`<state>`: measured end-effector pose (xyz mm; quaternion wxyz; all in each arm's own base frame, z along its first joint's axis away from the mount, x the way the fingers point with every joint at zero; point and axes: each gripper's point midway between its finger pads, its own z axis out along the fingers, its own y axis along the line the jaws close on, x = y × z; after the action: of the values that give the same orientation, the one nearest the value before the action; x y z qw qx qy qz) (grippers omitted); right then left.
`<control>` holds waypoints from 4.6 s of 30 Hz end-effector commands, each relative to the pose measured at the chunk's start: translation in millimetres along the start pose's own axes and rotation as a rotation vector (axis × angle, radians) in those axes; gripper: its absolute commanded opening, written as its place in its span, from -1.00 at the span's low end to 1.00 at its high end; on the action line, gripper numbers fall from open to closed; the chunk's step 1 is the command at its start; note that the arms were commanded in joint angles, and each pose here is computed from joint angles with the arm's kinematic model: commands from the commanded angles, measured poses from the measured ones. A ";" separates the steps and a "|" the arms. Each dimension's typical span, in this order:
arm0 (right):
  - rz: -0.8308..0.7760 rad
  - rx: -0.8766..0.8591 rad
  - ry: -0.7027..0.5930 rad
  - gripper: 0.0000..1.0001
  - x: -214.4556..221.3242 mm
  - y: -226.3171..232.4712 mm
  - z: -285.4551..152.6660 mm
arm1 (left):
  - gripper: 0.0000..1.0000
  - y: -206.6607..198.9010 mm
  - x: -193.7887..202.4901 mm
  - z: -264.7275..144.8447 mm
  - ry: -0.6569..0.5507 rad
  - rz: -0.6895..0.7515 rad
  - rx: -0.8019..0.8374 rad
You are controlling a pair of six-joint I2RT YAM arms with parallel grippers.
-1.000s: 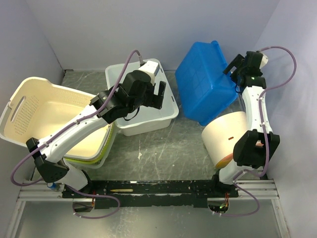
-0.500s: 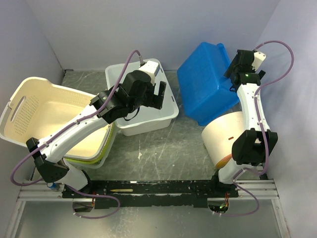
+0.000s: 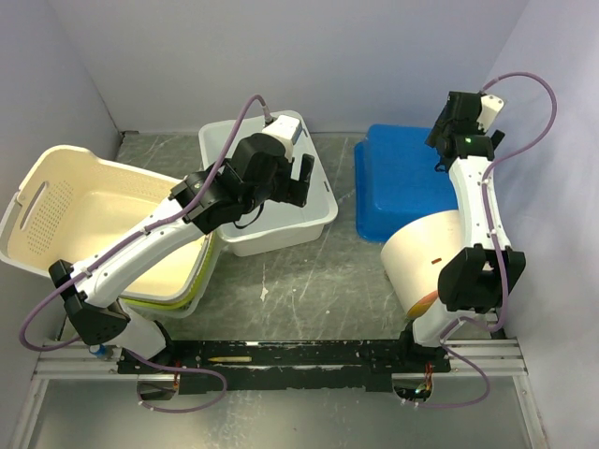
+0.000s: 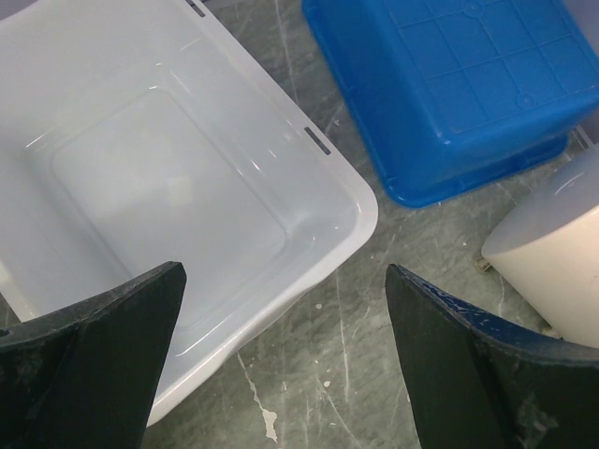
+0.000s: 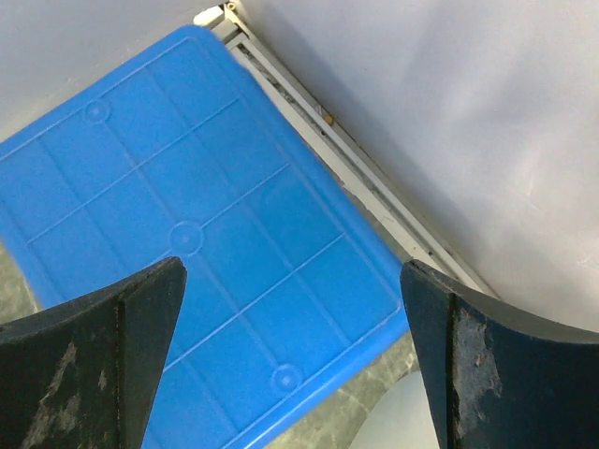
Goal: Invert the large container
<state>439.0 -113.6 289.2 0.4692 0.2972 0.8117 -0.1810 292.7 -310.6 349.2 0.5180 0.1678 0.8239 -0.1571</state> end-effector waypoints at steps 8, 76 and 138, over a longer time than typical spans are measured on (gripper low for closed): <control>-0.044 -0.402 -0.085 1.00 -23.1 70.2 -67.6 | 0.99 0.2 -11.7 -13.6 -0.042 -0.021 0.013; -0.314 -0.346 0.259 1.00 144.0 163.0 1.4 | 0.99 0.4 6.1 -8.1 0.000 -0.013 0.011; -0.715 -0.173 -0.234 -1.00 50.0 203.1 -163.2 | 0.99 -41.2 54.0 -3.1 0.057 -0.155 0.269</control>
<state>437.1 143.5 331.7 0.4908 -0.0752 0.8341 -0.2404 266.7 -338.3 296.1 0.4514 0.1753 0.8413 -0.2404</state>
